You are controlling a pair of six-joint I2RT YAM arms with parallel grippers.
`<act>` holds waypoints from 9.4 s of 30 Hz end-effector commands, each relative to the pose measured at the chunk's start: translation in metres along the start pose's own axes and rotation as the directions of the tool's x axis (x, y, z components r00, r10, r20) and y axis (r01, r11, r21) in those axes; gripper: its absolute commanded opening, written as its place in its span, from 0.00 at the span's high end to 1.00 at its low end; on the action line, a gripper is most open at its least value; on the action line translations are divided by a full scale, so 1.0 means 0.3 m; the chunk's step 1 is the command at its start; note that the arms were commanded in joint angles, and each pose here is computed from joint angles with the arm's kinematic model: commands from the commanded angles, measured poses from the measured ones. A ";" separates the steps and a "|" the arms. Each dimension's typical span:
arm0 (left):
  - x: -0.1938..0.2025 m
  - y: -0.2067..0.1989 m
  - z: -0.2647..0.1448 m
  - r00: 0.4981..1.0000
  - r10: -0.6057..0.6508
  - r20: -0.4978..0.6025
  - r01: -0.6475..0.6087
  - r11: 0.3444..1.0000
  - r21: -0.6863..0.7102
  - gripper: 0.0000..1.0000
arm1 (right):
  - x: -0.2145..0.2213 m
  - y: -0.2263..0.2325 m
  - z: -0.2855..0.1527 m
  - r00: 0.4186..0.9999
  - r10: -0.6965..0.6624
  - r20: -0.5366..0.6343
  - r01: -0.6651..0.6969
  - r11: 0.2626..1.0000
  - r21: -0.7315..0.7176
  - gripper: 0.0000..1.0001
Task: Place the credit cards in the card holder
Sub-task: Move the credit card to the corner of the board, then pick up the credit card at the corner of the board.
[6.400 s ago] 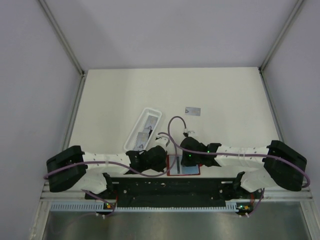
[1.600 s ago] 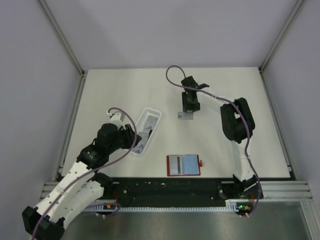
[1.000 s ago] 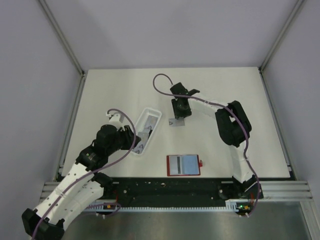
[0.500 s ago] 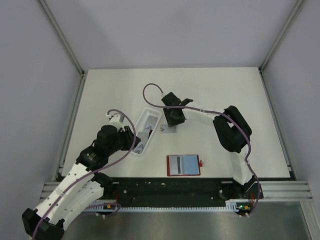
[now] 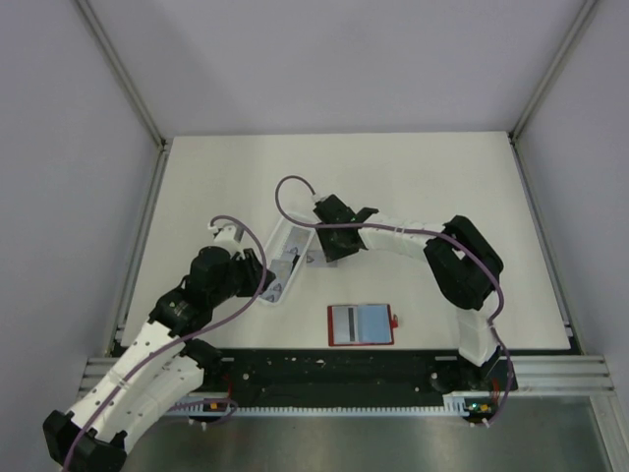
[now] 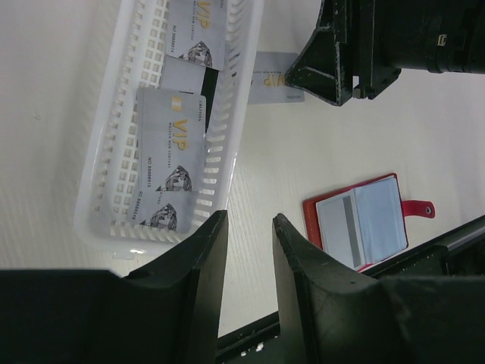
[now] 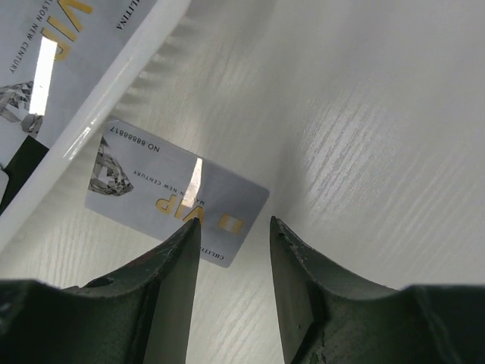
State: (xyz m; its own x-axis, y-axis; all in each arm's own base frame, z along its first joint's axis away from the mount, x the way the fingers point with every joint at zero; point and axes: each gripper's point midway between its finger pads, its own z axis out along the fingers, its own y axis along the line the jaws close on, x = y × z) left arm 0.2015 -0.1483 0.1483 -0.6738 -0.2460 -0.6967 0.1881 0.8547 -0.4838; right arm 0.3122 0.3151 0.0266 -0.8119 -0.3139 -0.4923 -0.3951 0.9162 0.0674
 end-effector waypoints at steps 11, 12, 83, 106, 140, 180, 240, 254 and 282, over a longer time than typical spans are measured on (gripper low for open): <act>-0.048 -0.013 -0.026 0.999 -0.006 0.054 0.006 1.000 0.003 0.64 | -0.179 0.113 -0.022 0.987 -0.074 0.141 0.091 0.989 -0.119 0.56; -0.047 -0.015 -0.027 0.999 -0.005 0.052 0.005 1.000 0.005 0.63 | -0.182 0.115 -0.021 0.986 -0.079 0.144 0.097 0.988 -0.122 0.55; -0.004 -0.003 -0.011 0.999 -0.023 0.024 0.022 1.000 0.012 0.64 | 0.542 0.337 -0.068 0.955 -0.042 -0.292 0.007 0.993 -0.117 0.53; -0.013 0.001 -0.046 0.999 -0.024 0.045 0.024 1.000 0.006 0.64 | 0.305 0.347 -0.276 0.997 0.066 0.044 -0.054 0.972 -0.229 0.53; -0.001 0.003 -0.036 0.999 -0.028 0.037 0.028 1.000 0.009 0.64 | 0.418 0.298 -0.165 0.997 0.017 -0.080 -0.036 0.970 -0.239 0.62; -0.025 -0.074 -0.085 0.999 -0.014 0.045 0.009 0.993 0.115 0.65 | 0.227 0.483 -0.526 0.957 0.180 0.229 -0.017 0.818 -0.575 0.57; 0.651 -0.228 0.102 0.929 0.130 -0.346 -0.061 0.977 0.204 0.81 | 0.786 0.349 -0.340 0.798 0.562 -0.217 -0.566 0.577 -0.589 0.82; 0.627 -0.188 0.080 0.940 0.101 -0.326 -0.050 0.985 0.163 0.81 | 0.763 0.394 -0.348 0.810 0.546 -0.216 -0.544 0.561 -0.624 0.97; 0.229 -0.196 -0.073 1.000 -0.002 0.029 -0.001 0.995 0.104 0.51 | 0.574 0.485 -0.440 0.906 0.421 -0.046 -0.343 0.664 -0.665 1.00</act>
State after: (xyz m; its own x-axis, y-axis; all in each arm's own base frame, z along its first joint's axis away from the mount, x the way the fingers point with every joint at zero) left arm 0.1114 -0.2066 0.0925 -0.7378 -0.1646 -0.6546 0.2605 0.8252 -0.5011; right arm 0.0337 0.3671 0.0432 -0.9672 0.1013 -0.2331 -0.1585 0.4766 0.8647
